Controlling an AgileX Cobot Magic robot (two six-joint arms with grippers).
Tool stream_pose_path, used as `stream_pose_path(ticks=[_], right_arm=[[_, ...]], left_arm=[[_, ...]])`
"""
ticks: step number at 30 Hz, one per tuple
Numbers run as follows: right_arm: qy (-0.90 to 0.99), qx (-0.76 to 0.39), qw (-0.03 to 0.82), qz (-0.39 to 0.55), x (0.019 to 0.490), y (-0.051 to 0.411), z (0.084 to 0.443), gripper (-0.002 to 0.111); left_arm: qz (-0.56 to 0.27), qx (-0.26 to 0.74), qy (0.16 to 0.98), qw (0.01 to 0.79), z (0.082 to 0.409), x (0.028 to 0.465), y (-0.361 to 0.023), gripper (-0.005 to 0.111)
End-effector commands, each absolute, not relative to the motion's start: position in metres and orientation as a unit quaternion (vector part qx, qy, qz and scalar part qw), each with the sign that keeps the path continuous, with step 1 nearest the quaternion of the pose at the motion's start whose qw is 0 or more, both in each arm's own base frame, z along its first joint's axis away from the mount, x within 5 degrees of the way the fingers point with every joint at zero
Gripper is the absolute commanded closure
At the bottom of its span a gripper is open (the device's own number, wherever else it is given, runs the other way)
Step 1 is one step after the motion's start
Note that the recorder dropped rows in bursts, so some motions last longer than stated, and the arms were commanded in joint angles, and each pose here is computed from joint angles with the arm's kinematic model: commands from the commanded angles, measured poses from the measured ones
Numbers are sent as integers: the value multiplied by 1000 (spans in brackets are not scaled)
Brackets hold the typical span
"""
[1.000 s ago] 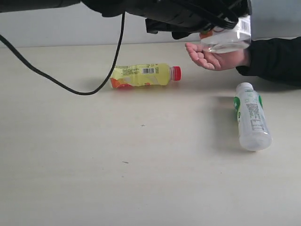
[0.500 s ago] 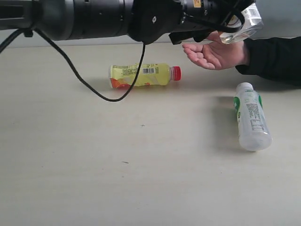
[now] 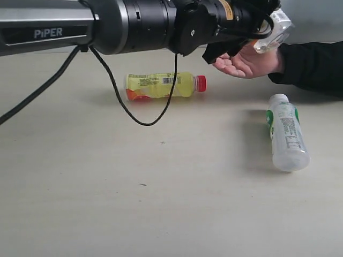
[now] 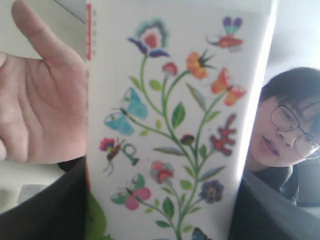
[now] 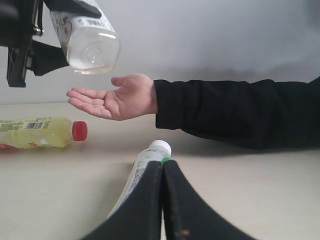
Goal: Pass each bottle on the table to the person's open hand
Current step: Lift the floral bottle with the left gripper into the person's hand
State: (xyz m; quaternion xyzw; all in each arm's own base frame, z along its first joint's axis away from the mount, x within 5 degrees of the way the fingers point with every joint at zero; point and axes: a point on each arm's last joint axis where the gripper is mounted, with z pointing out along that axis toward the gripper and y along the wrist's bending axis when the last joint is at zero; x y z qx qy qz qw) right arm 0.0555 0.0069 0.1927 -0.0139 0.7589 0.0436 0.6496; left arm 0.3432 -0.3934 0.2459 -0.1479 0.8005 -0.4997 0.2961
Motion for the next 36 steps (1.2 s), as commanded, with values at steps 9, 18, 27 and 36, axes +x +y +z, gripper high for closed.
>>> stream_pose_path(ticks=[9, 18, 27, 36], right_arm=[[756, -13, 653, 45, 55, 7, 192, 108], [756, -13, 653, 45, 55, 7, 192, 108], [756, -13, 653, 45, 55, 7, 192, 108], [755, -13, 654, 44, 55, 7, 192, 108]], left_arm=[[-544, -223, 761, 275, 198, 371, -393, 107], [-545, -217, 759, 281, 168, 378, -395, 107], [-537, -216, 765, 280, 152, 381, -394, 78], [-540, -188, 767, 291, 156, 379, -396, 26]])
